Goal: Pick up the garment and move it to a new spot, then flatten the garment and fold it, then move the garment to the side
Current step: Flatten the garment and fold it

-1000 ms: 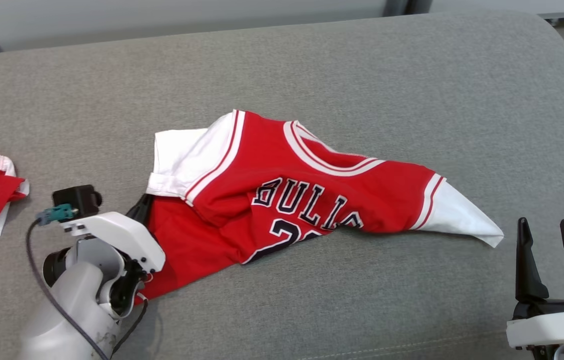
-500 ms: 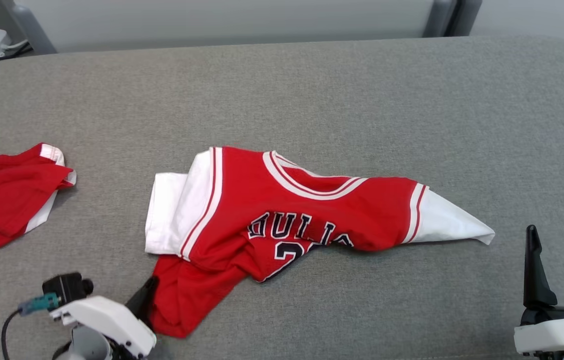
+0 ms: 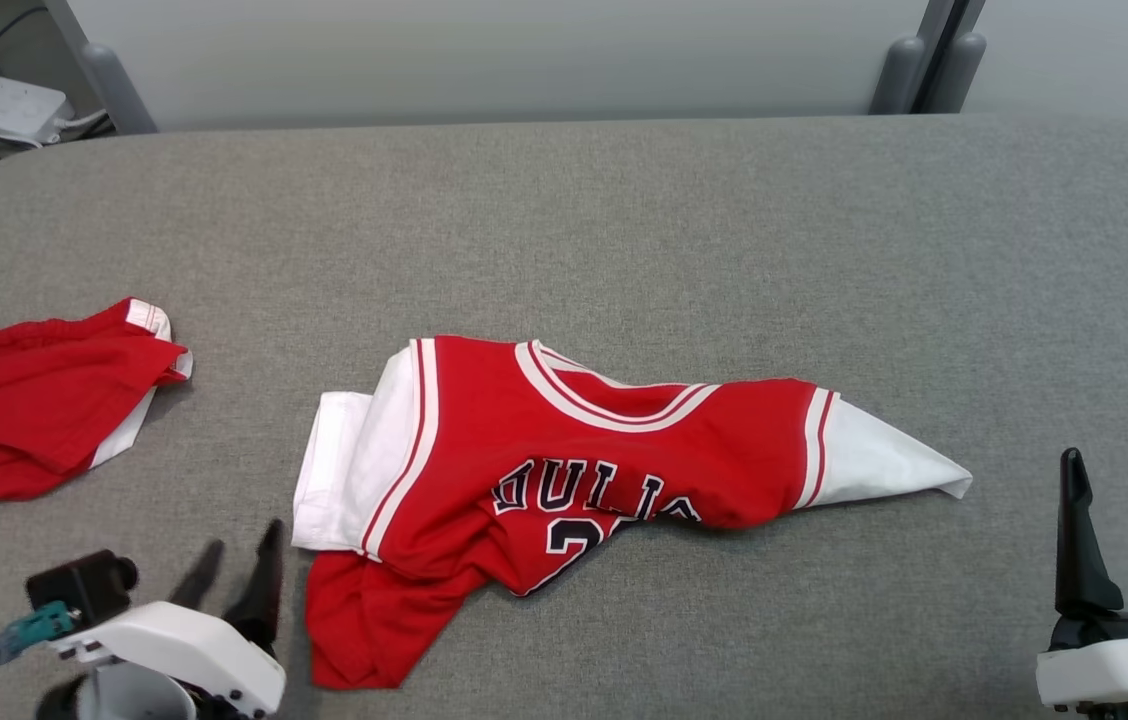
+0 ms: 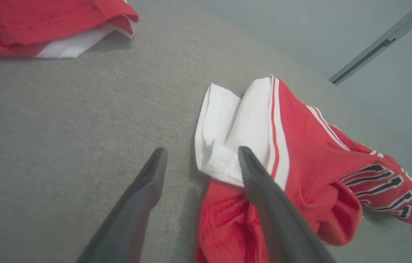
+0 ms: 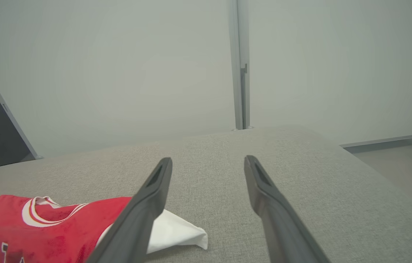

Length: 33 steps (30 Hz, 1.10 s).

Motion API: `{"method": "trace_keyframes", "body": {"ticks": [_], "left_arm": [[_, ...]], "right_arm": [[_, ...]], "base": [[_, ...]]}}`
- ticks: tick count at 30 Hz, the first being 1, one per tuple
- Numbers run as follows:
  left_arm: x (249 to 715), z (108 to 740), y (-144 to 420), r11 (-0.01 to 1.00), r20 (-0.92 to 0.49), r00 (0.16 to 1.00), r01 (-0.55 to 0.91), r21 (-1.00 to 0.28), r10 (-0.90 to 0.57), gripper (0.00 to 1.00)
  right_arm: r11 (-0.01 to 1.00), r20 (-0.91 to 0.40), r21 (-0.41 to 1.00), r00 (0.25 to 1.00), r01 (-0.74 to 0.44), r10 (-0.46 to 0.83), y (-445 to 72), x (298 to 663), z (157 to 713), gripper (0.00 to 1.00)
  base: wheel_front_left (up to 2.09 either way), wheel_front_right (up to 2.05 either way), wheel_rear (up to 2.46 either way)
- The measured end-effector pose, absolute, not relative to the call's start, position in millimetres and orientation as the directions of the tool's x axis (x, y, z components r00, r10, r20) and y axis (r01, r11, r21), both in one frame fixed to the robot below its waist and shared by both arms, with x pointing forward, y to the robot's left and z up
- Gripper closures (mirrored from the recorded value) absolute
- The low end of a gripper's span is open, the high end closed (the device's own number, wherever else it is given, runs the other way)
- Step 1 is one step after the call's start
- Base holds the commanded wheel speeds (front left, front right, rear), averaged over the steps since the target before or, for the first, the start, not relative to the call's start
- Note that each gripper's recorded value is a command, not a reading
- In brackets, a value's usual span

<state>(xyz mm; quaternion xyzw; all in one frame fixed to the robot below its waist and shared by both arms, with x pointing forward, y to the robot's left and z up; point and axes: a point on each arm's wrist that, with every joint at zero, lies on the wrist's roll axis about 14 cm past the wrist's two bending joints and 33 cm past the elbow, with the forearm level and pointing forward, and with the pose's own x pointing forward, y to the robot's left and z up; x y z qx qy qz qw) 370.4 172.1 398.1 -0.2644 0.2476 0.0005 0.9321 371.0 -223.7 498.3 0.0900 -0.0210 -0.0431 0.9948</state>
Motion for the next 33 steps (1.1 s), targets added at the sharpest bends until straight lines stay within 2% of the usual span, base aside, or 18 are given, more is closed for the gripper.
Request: {"method": "trace_keyframes", "body": {"ticks": [6, 14, 25, 33], "left_arm": [[388, 455, 204, 0.94, -0.261, 0.965, -0.114, -0.321, 0.028, 0.0], [383, 537, 212, 0.99, 0.01, 0.996, -0.092, -0.108, 0.094, 0.0], [335, 531, 196, 0.995, -0.048, 0.996, -0.079, -0.064, 0.076, 0.0], [324, 529, 198, 0.992, -0.061, 0.994, -0.099, -0.072, 0.095, 0.0]], "right_arm": [[0.99, 0.082, 0.123, 0.993, 0.074, -0.084, -225, 369, 517, 0.0], [0.997, 0.092, 0.02, 0.993, -0.075, 0.073, -187, 376, 531, 0.0], [0.991, 0.033, 0.014, 0.99, -0.136, 0.135, -167, 352, 516, 0.0], [0.989, -0.006, 0.037, 0.99, -0.143, 0.144, -160, 345, 504, 0.0]], "base": [[0.0, 0.0, 0.0], [0.0, 0.0, 0.0], [0.0, 0.0, 0.0], [0.0, 0.0, 0.0]]}}
